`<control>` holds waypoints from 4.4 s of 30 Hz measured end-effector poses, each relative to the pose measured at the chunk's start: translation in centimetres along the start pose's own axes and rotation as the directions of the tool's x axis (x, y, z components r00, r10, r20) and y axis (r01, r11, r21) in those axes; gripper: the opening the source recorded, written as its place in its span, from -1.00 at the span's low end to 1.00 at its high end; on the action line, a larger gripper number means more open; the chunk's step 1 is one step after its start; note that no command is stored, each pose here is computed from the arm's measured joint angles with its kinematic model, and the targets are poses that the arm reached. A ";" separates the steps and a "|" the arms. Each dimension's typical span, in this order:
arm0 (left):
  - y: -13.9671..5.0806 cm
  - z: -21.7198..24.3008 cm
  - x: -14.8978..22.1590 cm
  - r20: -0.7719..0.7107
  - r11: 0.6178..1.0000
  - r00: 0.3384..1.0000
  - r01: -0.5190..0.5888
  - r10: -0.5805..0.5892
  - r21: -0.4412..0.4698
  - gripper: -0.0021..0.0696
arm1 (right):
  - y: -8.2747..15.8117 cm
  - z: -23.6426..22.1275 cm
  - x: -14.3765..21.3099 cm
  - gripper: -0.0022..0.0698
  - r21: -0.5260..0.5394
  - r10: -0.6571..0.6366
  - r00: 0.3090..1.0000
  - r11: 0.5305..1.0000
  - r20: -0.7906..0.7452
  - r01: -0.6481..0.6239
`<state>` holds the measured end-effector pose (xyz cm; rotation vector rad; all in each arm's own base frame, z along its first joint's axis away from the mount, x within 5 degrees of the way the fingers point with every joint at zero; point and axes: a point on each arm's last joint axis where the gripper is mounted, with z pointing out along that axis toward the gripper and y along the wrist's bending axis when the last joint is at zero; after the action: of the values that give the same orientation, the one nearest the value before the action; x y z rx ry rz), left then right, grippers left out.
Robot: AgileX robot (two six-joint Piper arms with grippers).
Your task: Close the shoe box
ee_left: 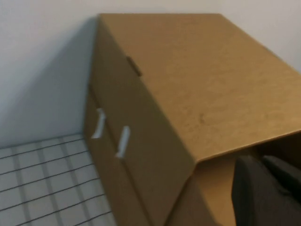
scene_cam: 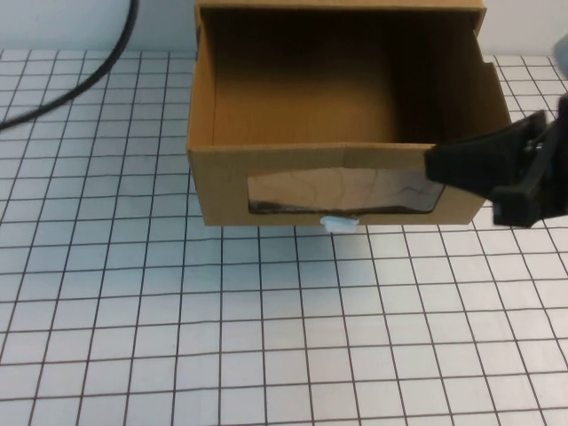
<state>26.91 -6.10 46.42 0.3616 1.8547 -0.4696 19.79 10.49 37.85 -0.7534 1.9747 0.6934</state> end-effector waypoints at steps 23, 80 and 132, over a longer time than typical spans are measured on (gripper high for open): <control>-1.5 22.9 0.7 -0.277 0.925 0.958 0.043 0.069 0.378 -0.96 | 0.7 6.2 1.2 -0.98 -0.034 -0.379 0.909 0.925 -0.172 0.379; -5.8 6.1 -8.5 -0.091 0.918 0.959 -0.224 0.267 0.328 -0.96 | -8.7 17.1 -8.6 -0.98 -0.106 -0.195 0.981 0.976 -0.017 0.192; -8.2 -20.4 13.5 0.111 0.999 0.994 -0.025 0.020 0.043 -0.96 | 5.4 -11.3 0.4 -0.98 0.293 -0.169 0.925 0.954 0.341 0.066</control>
<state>1.91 -3.12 40.67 0.3784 1.7335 -0.5058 9.67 5.89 43.53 -0.5249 1.6268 0.4330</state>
